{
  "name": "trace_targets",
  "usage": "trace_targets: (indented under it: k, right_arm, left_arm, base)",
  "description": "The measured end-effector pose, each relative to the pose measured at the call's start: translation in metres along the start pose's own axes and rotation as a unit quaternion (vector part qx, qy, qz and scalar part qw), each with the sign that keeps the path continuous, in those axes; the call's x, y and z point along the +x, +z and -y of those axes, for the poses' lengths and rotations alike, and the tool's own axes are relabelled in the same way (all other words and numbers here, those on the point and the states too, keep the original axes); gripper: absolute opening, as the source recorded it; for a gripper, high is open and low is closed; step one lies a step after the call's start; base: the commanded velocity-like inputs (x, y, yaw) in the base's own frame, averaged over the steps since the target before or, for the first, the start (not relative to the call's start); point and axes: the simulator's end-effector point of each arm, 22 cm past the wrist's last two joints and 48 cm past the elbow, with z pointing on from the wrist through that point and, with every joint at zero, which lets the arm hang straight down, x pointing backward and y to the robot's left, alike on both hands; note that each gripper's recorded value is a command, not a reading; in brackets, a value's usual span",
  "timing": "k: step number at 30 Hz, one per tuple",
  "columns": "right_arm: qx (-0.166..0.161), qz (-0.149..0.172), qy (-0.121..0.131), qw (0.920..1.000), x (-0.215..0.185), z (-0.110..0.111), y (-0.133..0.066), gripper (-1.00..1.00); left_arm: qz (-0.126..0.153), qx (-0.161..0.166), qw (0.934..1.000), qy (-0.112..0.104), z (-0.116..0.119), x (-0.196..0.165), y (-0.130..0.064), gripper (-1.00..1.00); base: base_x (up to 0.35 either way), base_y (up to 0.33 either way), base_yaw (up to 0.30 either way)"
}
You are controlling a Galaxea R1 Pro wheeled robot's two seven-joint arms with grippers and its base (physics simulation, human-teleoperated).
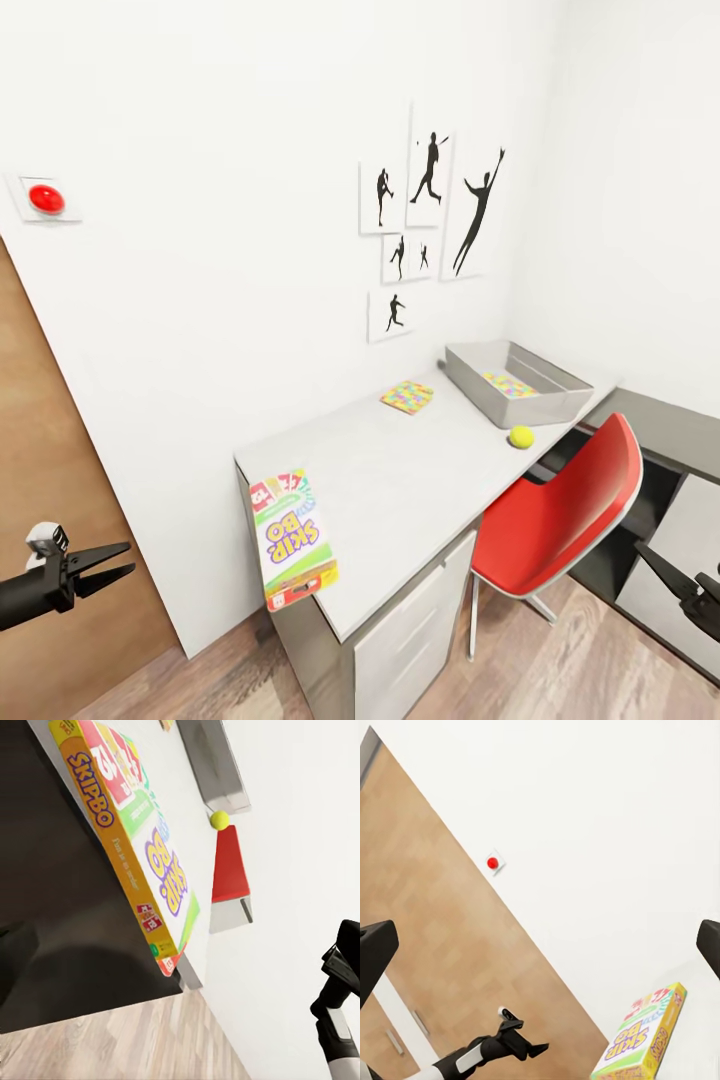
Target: Put all the toys in the child's room - the three board games (two on the bed and one on the table), the two jigsaw puzzles on the table, and the tennis ball on the table - inside the toy box on the table in the child's room.
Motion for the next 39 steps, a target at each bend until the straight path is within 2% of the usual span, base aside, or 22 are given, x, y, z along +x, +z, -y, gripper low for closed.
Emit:
trace_targets:
  k: [26, 39]
  right_arm:
    - [0.000, 0.000, -0.001, 1.0000, 0.030, 0.025, -0.024, 1.00]
    - [0.000, 0.000, -0.001, 1.0000, 0.030, 0.025, -0.024, 1.00]
  left_arm:
    - [0.003, 0.005, 1.0000, 0.004, -0.037, 0.020, 0.006, 1.00]
    - [0.004, 0.008, 0.9999, 0.006, -0.036, 0.019, 0.006, 1.00]
  base:
    - [0.000, 0.000, 0.000]
    - [0.000, -0.031, 0.000]
